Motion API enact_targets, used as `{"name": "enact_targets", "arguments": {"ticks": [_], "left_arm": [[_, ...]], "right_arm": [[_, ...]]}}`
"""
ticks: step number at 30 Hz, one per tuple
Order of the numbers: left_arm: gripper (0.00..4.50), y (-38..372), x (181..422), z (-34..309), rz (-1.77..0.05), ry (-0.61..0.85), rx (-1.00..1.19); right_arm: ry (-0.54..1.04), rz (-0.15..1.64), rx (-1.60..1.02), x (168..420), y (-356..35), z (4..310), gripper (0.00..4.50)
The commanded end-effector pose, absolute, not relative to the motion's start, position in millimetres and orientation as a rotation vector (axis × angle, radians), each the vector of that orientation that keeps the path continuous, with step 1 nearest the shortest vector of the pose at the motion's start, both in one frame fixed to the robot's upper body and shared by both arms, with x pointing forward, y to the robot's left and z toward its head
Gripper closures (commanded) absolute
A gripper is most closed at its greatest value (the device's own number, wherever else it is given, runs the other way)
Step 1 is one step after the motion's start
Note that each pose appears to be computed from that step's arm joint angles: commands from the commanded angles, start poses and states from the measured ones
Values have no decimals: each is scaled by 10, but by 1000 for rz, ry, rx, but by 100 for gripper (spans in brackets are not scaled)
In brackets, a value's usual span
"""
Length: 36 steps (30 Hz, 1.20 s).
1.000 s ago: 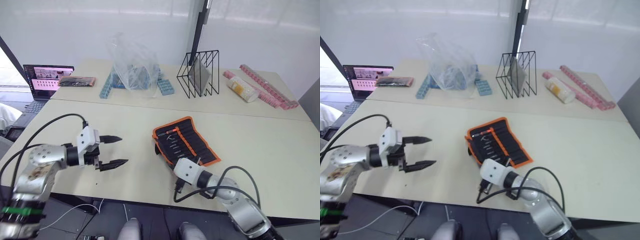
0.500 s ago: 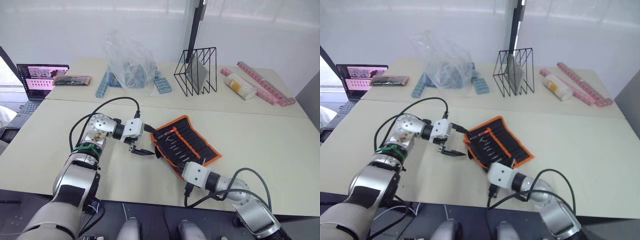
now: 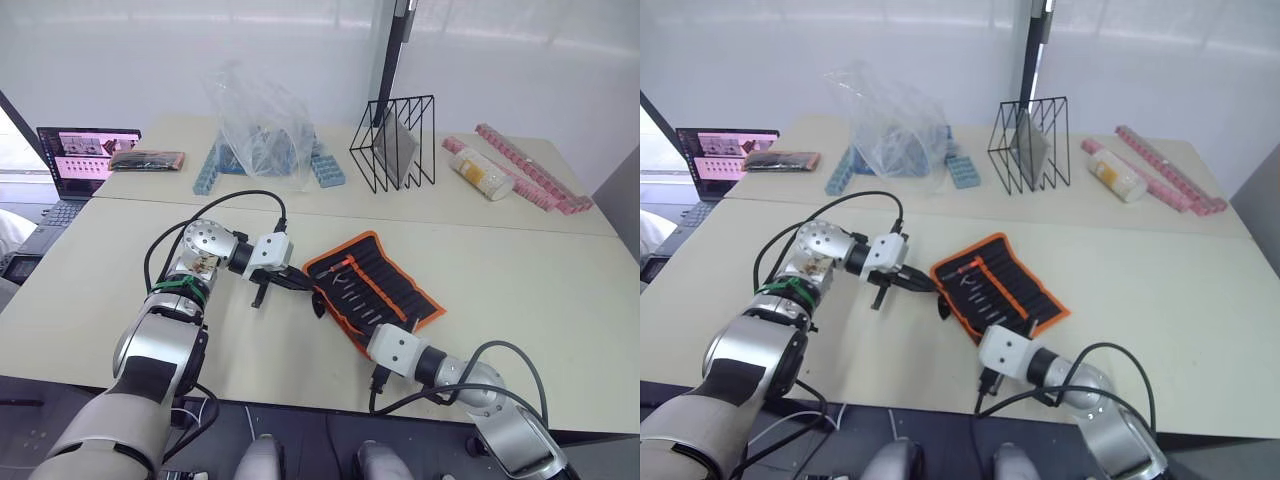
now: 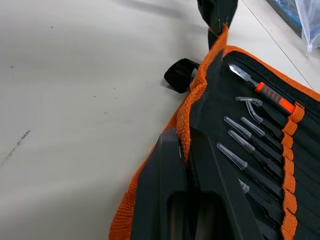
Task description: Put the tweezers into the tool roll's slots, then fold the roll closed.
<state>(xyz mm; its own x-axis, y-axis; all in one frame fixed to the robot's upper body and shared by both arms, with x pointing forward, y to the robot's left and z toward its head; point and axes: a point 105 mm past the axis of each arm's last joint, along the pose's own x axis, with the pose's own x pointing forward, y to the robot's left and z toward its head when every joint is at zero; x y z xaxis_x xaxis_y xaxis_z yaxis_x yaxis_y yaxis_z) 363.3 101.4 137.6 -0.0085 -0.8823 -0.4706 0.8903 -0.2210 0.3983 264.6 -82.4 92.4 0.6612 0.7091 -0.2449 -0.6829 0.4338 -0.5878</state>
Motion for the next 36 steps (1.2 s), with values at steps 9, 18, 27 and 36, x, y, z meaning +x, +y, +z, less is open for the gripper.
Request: {"name": "enact_targets", "arguments": {"ticks": [9, 18, 27, 36], "left_arm": [[448, 1197, 3309, 1334, -1639, -106, 670], [448, 992, 2812, 1472, -1489, 6, 409], [448, 1095, 2837, 1328, -1253, 222, 277], [448, 1185, 3110, 1274, -1178, 315, 244]], "right_arm": [[-59, 702, -849, 3268, -1172, 1074, 450], [-70, 870, -772, 3254, -1330, 1214, 450], [56, 1026, -627, 3058, -1402, 1197, 450], [218, 1027, -422, 3044, -1362, 1103, 450]]}}
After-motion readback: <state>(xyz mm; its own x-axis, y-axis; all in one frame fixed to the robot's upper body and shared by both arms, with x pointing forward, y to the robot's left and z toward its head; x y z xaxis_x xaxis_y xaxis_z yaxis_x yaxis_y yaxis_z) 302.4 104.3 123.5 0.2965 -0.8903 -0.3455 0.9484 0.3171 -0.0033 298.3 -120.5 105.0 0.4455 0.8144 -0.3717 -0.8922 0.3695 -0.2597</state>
